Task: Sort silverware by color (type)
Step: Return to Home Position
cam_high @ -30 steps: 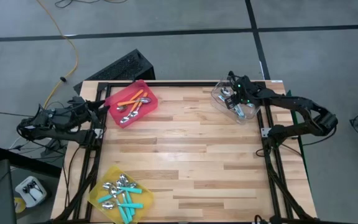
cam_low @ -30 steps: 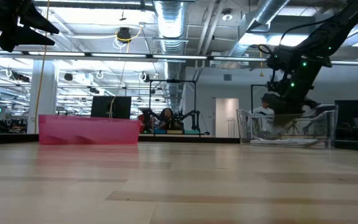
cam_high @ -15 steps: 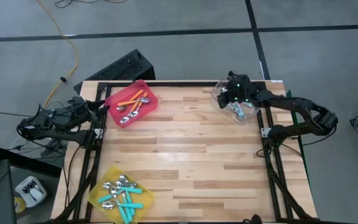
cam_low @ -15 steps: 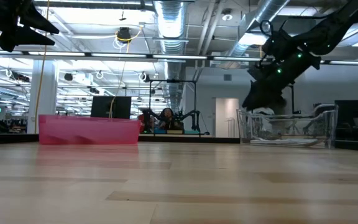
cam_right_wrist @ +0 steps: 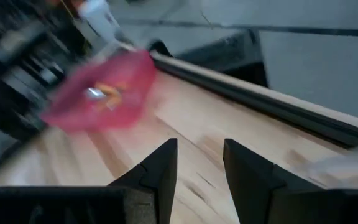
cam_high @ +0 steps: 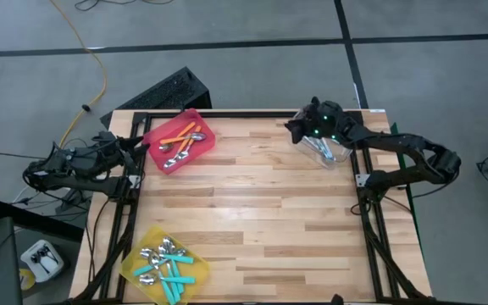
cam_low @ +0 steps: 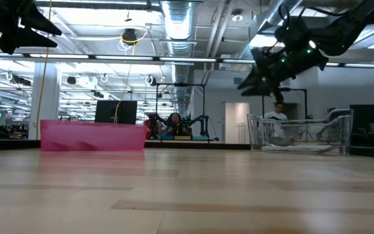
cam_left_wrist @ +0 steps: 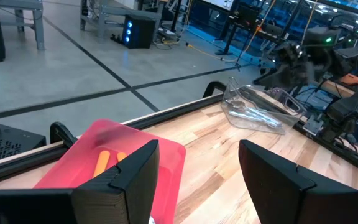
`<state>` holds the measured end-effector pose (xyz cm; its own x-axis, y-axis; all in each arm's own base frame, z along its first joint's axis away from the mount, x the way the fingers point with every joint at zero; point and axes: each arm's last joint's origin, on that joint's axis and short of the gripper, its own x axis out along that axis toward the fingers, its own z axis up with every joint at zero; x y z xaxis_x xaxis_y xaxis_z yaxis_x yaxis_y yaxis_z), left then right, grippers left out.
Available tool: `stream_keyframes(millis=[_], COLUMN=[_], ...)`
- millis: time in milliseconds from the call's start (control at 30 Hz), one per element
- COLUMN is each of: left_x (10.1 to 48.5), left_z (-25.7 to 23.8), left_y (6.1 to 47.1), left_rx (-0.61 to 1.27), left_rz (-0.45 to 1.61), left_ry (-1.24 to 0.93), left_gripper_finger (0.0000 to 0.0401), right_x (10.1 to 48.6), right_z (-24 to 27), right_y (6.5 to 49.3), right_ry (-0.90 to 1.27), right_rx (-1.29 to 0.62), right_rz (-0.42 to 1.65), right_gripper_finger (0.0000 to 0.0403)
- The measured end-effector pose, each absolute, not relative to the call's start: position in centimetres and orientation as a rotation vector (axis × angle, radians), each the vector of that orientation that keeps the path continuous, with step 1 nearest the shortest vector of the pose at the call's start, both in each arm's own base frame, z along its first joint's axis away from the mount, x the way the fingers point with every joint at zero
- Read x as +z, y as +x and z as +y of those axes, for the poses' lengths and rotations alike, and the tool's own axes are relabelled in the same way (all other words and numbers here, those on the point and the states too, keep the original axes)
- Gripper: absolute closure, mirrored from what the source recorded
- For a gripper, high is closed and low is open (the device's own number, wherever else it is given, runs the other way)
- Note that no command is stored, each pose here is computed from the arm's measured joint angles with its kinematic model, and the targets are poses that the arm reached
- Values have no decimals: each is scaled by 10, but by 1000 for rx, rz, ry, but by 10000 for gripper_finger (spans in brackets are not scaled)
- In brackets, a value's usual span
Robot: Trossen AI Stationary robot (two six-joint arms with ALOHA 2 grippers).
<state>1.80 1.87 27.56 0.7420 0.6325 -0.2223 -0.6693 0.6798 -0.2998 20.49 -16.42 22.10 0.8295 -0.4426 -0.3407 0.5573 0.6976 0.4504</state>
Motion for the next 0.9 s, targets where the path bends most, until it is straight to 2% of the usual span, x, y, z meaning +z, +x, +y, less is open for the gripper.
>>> stream_keyframes(millis=[367,633,900], left_x=[276,276,275], left_z=[19,19,19], left_y=[18,18,18], left_rx=[732,733,736], left_rz=[104,103,102], left_ry=[-377,-377,-377], left_gripper_finger=[196,196,196], right_x=[259,276,318], right_z=[-129,-106,-77], right_y=[233,241,218], right_ry=[475,674,489], right_rx=[-87,75,273], right_rz=[-69,-184,-354], right_gripper_finger=[249,249,249])
